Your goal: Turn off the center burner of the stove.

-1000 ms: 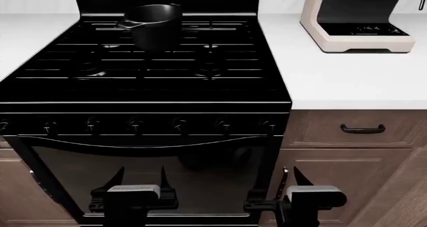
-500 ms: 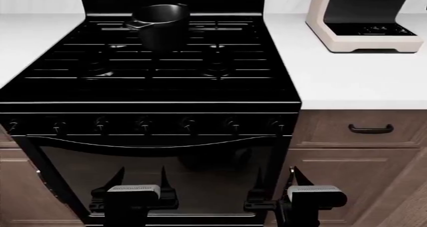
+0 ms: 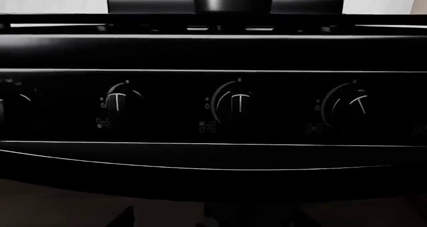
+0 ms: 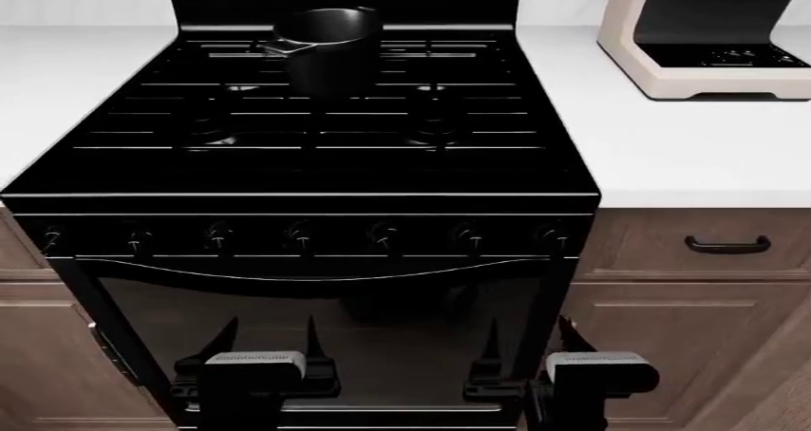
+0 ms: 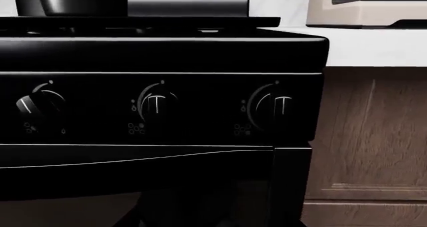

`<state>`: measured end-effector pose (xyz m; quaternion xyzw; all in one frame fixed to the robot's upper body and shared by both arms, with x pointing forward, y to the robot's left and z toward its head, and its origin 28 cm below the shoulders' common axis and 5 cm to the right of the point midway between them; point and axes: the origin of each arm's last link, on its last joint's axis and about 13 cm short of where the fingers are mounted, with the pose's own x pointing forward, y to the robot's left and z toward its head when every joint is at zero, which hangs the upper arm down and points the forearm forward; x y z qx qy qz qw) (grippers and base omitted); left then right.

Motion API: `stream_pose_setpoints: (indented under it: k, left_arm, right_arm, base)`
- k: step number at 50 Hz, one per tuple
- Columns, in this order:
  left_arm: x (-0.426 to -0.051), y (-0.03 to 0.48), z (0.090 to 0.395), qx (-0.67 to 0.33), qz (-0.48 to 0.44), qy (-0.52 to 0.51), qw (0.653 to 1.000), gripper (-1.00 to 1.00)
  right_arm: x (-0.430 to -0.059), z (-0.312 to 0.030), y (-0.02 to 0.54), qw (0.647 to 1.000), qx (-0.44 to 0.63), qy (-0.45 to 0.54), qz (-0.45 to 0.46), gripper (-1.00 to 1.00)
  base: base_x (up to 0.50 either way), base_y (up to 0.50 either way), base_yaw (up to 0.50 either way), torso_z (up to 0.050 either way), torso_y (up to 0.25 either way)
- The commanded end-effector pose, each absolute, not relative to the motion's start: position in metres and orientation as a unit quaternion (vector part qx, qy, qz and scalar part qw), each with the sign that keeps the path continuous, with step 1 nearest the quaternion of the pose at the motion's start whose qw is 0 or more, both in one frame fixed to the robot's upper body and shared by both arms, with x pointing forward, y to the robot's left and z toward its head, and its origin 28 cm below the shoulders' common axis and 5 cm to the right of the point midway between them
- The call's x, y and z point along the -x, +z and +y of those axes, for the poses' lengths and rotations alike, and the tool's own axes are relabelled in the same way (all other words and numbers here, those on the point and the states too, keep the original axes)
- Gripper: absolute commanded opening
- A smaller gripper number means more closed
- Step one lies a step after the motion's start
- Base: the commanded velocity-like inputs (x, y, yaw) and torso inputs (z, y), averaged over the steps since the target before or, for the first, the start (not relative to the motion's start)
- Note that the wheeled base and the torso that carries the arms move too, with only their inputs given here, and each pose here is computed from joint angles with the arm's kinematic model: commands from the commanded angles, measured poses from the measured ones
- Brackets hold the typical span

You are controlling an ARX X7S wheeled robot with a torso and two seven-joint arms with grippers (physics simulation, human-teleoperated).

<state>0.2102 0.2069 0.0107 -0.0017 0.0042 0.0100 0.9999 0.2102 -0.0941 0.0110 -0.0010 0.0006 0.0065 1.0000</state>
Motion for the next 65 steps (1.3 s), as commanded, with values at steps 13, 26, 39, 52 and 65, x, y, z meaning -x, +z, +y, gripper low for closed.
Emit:
stream_pose_setpoints:
  k: [13,26,39,52,65]
  left_arm:
    - [-0.2100,0.0107,0.2073,0.002,0.005,0.010,1.000,1.00]
    - [-0.2101,0.0108,0.2073,0.002,0.005,0.009,1.000,1.00]
    - [-0.2102,0.0106,0.2073,0.002,0.005,0.009,1.000,1.00]
    - [-0.2101,0.0105,0.2073,0.001,0.005,0.009,1.000,1.00]
    - [-0.2102,0.0105,0.2070,0.002,0.005,0.008,1.000,1.00]
  right_arm:
    - [-0.2103,-0.0937,0.0107,1.000,-0.001,0.006,0.000,1.00]
    - [-0.2107,-0.0935,0.0110,1.000,0.000,0.006,0.000,1.00]
    - [-0.2108,-0.0937,0.0113,1.000,0.000,0.006,0.000,1.00]
    - [-0.2110,-0.0937,0.0113,1.000,0.000,0.006,-0.001,1.00]
    - [-0.2101,-0.0939,0.0112,1.000,0.000,0.006,-0.001,1.00]
  base:
    - [0.00,0.22,0.00,0.000,0.000]
    - [0.00,0.17,0.00,0.000,0.000]
    - [0.00,0.17,0.00,0.000,0.000]
    - [0.00,0.17,0.00,0.000,0.000]
    - [0.00,0.17,0.00,0.000,0.000]
